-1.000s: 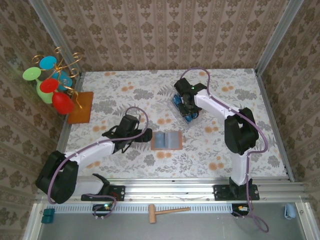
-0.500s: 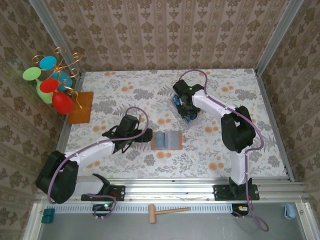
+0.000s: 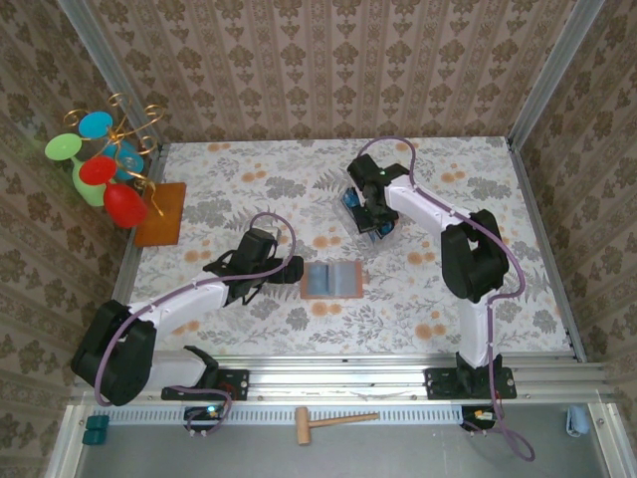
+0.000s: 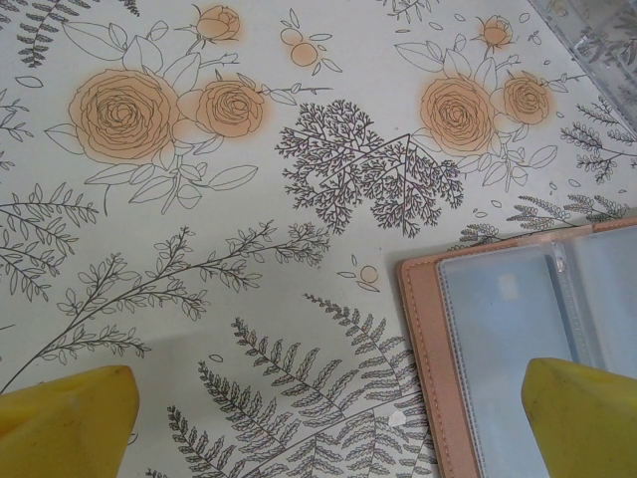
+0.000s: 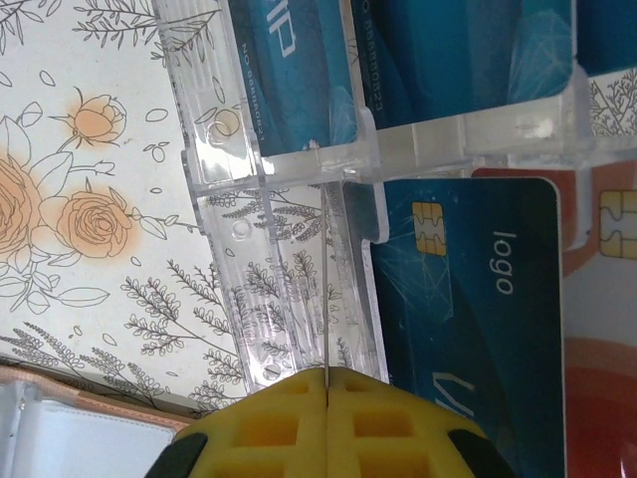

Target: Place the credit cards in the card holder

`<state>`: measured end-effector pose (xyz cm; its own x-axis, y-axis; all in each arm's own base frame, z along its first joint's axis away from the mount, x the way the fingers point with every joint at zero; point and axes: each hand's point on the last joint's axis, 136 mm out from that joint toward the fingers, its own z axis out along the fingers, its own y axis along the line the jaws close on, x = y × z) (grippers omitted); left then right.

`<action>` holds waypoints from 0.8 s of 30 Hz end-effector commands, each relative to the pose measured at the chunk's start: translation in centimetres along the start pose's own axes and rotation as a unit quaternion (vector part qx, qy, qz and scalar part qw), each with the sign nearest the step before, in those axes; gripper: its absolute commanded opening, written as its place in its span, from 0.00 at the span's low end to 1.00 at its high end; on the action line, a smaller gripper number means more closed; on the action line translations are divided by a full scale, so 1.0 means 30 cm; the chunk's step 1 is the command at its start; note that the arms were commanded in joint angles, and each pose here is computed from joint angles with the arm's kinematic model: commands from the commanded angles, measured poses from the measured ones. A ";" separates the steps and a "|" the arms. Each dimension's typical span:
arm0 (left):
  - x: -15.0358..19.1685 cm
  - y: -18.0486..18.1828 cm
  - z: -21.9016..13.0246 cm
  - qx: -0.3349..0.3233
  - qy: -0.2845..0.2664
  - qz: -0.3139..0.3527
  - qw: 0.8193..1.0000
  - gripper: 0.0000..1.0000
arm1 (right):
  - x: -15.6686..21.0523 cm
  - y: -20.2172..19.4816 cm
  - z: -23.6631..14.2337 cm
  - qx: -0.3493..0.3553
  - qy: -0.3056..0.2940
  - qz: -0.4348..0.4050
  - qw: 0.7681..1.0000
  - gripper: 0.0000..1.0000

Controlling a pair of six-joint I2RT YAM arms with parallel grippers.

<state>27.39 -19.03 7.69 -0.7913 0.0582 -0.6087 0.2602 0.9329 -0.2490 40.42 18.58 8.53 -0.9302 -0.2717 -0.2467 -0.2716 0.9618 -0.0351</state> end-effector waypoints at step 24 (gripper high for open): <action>-0.009 -0.040 0.039 -0.026 0.055 0.086 0.994 1.00 | 0.021 0.200 -0.338 -0.247 -0.117 0.084 0.958 0.00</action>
<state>27.94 -20.26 7.17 -0.8073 0.1855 -0.5602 0.3293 0.9293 -0.1669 36.77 21.67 18.94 -0.8754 -0.1460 -0.4607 -0.3048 0.9066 0.2919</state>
